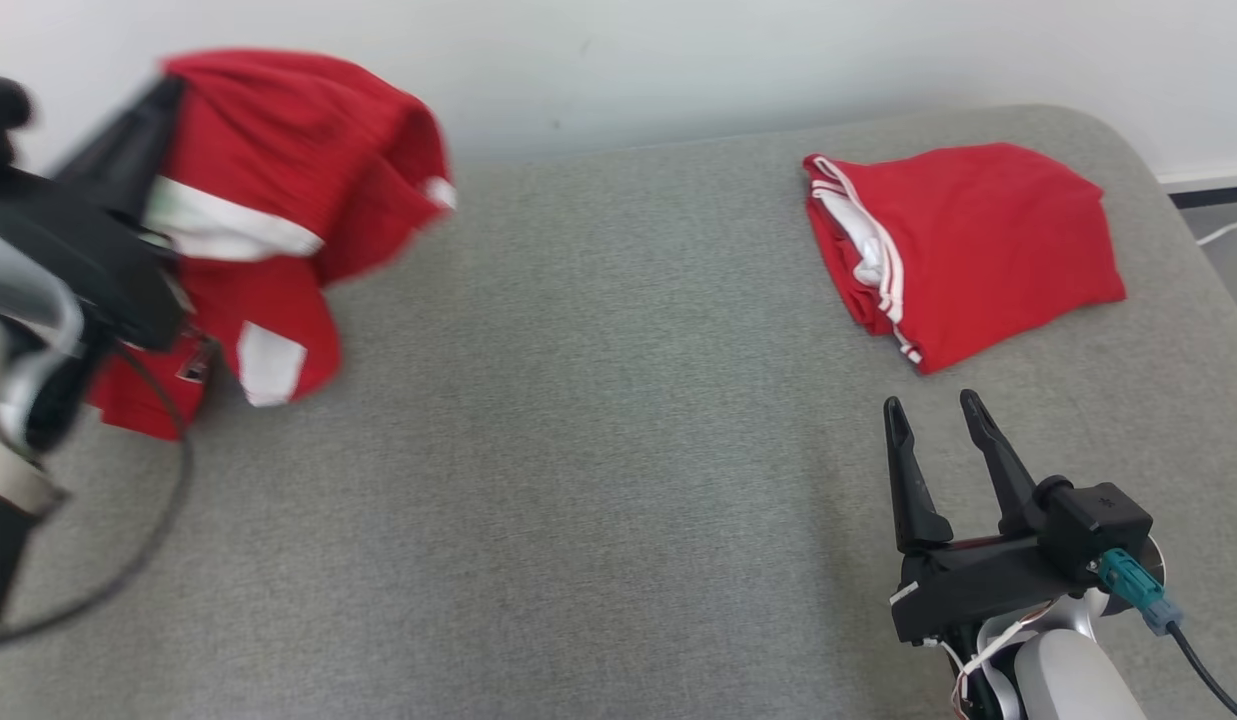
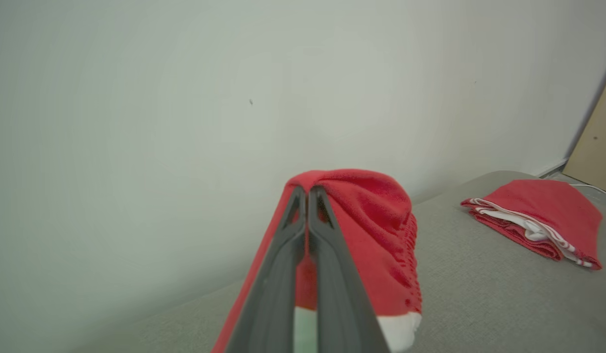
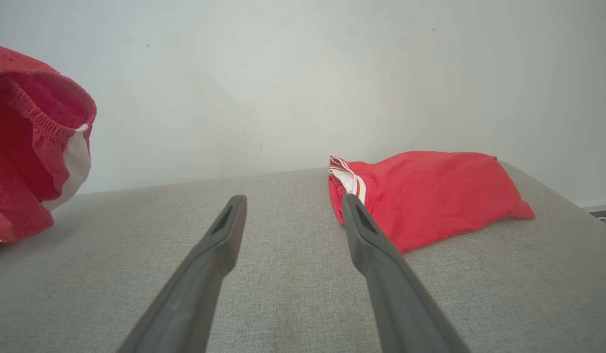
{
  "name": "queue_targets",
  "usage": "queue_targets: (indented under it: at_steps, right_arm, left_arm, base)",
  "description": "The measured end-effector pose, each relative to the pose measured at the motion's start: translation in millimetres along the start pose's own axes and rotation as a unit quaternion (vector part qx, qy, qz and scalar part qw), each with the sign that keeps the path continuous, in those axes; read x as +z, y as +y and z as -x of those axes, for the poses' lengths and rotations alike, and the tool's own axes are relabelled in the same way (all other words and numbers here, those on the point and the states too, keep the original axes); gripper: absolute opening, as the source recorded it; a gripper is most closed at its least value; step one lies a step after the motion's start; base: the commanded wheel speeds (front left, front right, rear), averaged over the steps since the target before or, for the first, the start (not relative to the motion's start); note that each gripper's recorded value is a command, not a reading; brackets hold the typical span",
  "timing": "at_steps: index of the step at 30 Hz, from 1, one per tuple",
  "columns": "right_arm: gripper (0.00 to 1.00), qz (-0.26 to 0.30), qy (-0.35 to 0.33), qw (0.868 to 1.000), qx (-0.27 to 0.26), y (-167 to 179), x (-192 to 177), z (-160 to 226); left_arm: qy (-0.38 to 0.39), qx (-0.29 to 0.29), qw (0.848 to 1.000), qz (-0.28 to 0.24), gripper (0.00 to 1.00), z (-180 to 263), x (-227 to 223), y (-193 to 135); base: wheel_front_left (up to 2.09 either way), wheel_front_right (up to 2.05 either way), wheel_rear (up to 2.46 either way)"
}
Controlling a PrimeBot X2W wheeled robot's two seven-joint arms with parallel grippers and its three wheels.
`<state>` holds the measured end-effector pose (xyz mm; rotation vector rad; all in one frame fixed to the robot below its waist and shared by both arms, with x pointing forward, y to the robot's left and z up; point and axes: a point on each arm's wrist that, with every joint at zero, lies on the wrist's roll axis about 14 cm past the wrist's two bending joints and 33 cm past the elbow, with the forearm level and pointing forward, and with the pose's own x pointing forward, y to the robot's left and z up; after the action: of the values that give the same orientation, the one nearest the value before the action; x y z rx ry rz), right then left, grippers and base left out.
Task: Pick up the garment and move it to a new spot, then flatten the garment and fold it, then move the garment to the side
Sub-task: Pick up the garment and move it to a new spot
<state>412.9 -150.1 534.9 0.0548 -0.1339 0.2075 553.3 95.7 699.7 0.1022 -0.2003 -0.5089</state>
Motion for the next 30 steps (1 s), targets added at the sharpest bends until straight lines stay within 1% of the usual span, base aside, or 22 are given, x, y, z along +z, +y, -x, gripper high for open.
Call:
queue_targets:
  at_steps: [2, 3, 4, 5, 8, 10, 11, 13, 14, 17, 18, 23, 26, 29, 30]
  right_arm:
    - [1.00, 0.000, 0.000, 1.000, -0.006, -3, 1, 2]
    - [1.00, 0.000, 0.000, 1.000, -0.006, -3, 1, 2]
    - [1.00, -0.001, -0.002, 1.000, -0.010, -5, 1, 5]
    - [1.00, -0.001, -0.002, 1.000, -0.010, -5, 1, 5]
    - [1.00, -0.001, -0.002, 1.000, -0.017, -9, 2, 8]
    - [1.00, -0.001, -0.003, 1.000, -0.020, -10, 3, 11]
    - [1.00, 0.000, -0.002, 1.000, -0.023, -11, 3, 13]
    - [1.00, 0.000, -0.002, 1.000, -0.026, -13, 3, 15]
    - [1.00, 0.000, -0.001, 1.000, -0.027, -13, 3, 16]
    - [1.00, -0.001, 0.002, 1.000, -0.027, -13, 1, 16]
    - [1.00, -0.003, 0.006, 1.000, -0.026, -12, -1, 17]
    - [1.00, -0.010, 0.015, 1.000, -0.025, -10, -6, 17]
    - [1.00, -0.013, 0.018, 0.999, -0.024, -9, -8, 17]
    - [1.00, -0.014, 0.020, 1.000, -0.019, -7, -9, 15]
    - [1.00, -0.014, 0.021, 1.000, -0.017, -5, -9, 15]
  left_arm:
    - [-0.005, -0.023, 1.000, 0.011, 0.00, -1, 0, -23]
    - [-0.005, -0.023, 1.000, 0.011, 0.00, -1, 0, -23]
    - [-0.007, -0.044, 0.999, 0.027, 0.00, 1, -3, -46]
    - [-0.007, -0.044, 0.999, 0.027, 0.00, 1, -3, -46]
    - [-0.004, -0.068, 0.996, 0.048, 0.00, 7, -12, -78]
    - [0.003, -0.085, 0.994, 0.067, 0.00, 13, -22, -100]
    - [0.012, -0.101, 0.991, 0.084, 0.00, 18, -30, -119]
    - [0.022, -0.112, 0.988, 0.101, 0.00, 24, -41, -136]
    - [0.035, -0.122, 0.984, 0.121, 0.00, 31, -54, -153]
    - [0.049, -0.128, 0.981, 0.137, 0.00, 38, -70, -168]
    - [0.051, -0.120, 0.979, 0.155, 0.00, 41, -79, -173]
    - [0.077, -0.118, 0.971, 0.191, 0.00, 55, -106, -195]
    - [0.091, -0.122, 0.967, 0.203, 0.00, 63, -118, -207]
    - [0.093, -0.116, 0.967, 0.206, 0.00, 65, -125, -207]
    - [0.094, -0.112, 0.967, 0.208, 0.19, 66, -128, -207]
  base:
    - [0.00, 0.00, 0.00]
    - [0.00, 0.00, 0.00]
    - [0.00, 0.00, 0.00]
    - [0.00, 0.00, 0.00]
    - [0.00, 0.00, 0.00]
    - [0.00, 0.00, 0.00]
    - [0.00, 0.00, 0.00]
    - [0.00, 0.00, 0.00]
    - [0.00, 0.00, 0.00]
    - [0.00, 0.00, 0.00]
    - [0.00, 0.00, 0.00]
    - [0.00, 0.00, 0.00]
    - [0.00, 0.00, 0.00]
    - [0.00, 0.00, 0.00]
    - [0.00, 0.00, 0.00]
